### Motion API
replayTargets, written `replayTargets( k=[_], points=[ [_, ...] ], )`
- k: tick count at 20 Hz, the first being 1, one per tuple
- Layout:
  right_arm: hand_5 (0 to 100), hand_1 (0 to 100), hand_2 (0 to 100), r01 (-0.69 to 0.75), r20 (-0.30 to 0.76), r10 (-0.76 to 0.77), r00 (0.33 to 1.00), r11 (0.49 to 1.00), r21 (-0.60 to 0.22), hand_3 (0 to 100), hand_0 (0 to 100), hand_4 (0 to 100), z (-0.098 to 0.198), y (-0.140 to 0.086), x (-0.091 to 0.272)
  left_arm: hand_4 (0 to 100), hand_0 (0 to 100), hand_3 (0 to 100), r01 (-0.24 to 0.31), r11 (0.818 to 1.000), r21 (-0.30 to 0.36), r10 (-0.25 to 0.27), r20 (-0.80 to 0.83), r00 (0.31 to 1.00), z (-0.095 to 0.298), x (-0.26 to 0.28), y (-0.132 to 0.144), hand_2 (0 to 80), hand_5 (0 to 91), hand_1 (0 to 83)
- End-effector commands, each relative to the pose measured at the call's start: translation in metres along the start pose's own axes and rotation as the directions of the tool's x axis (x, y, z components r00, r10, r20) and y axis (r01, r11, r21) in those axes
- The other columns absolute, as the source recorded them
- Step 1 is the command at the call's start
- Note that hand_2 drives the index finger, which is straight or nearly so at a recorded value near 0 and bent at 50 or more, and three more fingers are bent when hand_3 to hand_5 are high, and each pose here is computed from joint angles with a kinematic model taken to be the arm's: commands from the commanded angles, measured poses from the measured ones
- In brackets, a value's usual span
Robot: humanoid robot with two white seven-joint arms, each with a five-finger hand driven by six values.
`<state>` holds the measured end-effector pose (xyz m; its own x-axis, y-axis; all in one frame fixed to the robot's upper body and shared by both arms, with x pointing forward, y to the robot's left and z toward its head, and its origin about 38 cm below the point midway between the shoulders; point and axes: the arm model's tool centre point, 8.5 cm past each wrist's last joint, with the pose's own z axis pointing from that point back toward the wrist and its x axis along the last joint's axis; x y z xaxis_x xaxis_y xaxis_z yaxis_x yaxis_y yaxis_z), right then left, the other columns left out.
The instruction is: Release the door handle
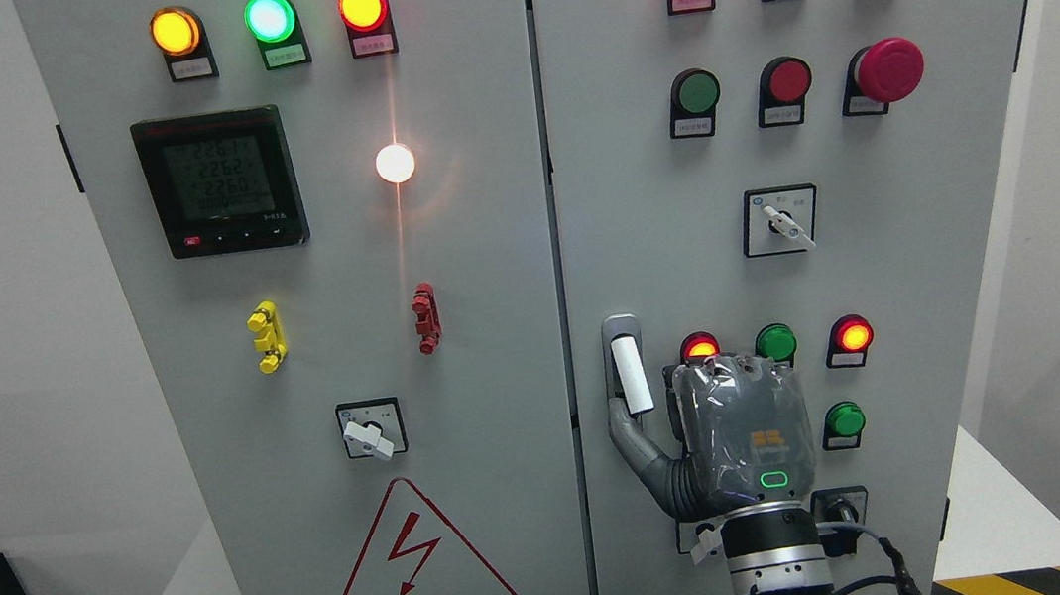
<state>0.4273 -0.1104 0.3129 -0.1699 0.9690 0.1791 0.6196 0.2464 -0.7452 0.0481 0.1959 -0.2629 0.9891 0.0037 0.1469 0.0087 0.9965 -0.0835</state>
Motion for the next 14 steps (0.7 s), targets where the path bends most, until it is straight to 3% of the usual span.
replayTargets(
  k=[1, 14],
  points=[
    [100, 33, 100, 0.000, -0.009, 0.000, 1.000, 1.000, -0.008, 100, 49, 96, -0.0006, -0.0026, -0.0035, 0, 12, 0, 0.000, 1.000, -0.001, 0.000, 0.001, 1.000, 0.0000, 0.0001, -0.0001, 0.0, 0.0, 55.6],
    [100, 33, 100, -0.002, -0.015, 0.001, 1.000, 1.000, -0.012, 100, 50, 96, -0.0011, -0.0036, -0.0056, 0, 12, 0, 0.000, 1.000, -0.001, 0.000, 0.001, 1.000, 0.0000, 0.0001, -0.0001, 0.0, 0.0, 55.6]
  ],
)
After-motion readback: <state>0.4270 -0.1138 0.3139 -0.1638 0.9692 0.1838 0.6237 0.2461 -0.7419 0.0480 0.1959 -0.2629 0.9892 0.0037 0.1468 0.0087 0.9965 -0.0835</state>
